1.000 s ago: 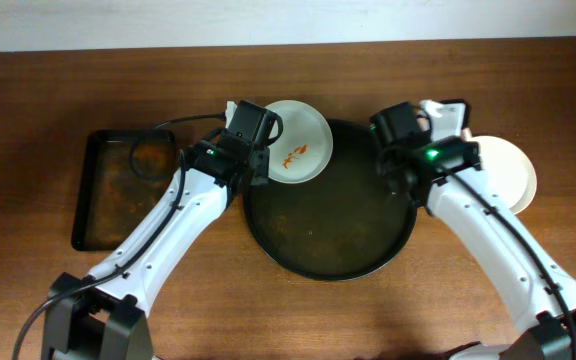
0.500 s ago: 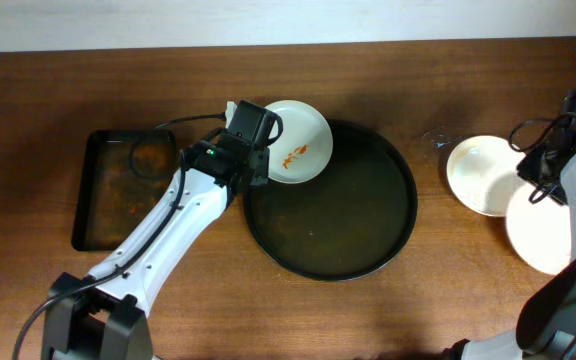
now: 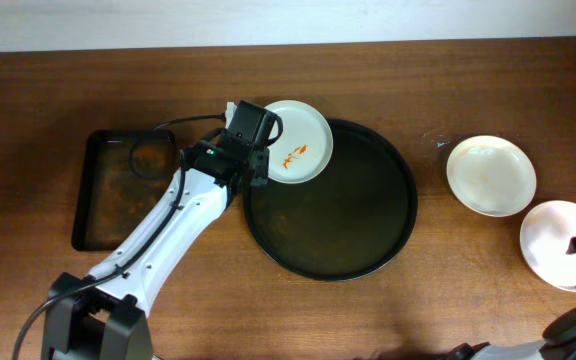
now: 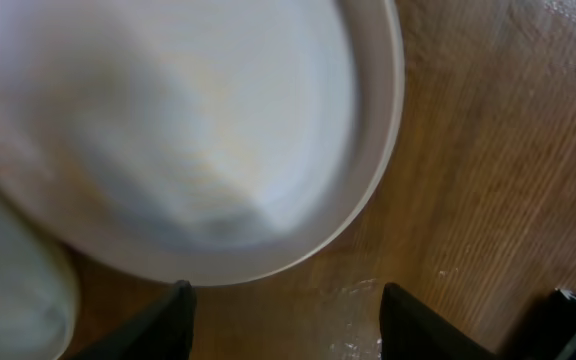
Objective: Clean dirty plates on tray and stack at the side
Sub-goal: 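Grasp the last plate on the tray with the right gripper and center it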
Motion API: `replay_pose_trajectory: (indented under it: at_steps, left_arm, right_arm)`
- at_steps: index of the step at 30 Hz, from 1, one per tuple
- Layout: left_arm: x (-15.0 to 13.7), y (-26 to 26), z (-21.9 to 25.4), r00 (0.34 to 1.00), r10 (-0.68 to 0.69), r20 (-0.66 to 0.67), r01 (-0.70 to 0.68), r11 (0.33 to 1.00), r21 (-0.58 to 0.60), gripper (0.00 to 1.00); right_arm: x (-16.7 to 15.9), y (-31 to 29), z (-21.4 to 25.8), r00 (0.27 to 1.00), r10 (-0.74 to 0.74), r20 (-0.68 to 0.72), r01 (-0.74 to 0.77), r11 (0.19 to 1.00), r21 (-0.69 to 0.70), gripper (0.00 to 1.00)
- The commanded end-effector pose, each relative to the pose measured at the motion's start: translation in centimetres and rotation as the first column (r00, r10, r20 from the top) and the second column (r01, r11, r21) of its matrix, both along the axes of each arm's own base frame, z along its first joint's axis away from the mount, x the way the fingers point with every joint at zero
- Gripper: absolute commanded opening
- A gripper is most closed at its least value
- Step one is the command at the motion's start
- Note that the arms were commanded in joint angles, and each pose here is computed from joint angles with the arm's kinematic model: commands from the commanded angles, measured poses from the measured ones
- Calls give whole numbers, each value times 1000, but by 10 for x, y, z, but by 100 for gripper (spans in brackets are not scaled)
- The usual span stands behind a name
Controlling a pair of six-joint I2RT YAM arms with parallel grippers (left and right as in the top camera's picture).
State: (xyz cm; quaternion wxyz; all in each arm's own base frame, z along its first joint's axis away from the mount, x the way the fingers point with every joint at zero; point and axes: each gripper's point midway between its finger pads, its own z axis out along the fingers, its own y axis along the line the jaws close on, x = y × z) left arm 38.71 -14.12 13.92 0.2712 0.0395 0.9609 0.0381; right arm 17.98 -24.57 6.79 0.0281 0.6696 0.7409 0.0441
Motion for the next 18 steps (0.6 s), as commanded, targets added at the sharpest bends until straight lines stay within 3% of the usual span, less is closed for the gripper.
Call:
replay_pose_trajectory:
  at_steps: [1,8,9,12,18]
  left_arm:
    - [-1,3,11,1000,16,25,-15,1000,-23,1]
    - [-1,3,11,1000,16,25,-16,1000,-23,1]
    - [-1,3,11,1000,16,25,-15,1000,-23,1]
    - [-1,3,11,1000,16,25,-15,1000,-23,1]
    - [-2,3,10,1000,16,22,-15,1000,-21,1]
  right_arm:
    - [-4,1,-16,999,-37,24,37,999,14,60]
    - [-20,16,-71,996,-88,5,88,996,-15,55]
    - [-21,16,-74,996,-88,8,88,996,-17,47]
    - [-21,16,-75,996,-88,11,88,996,-21,4]
    - [-3,7,-50,993,-77,85,80,996,-27,4]
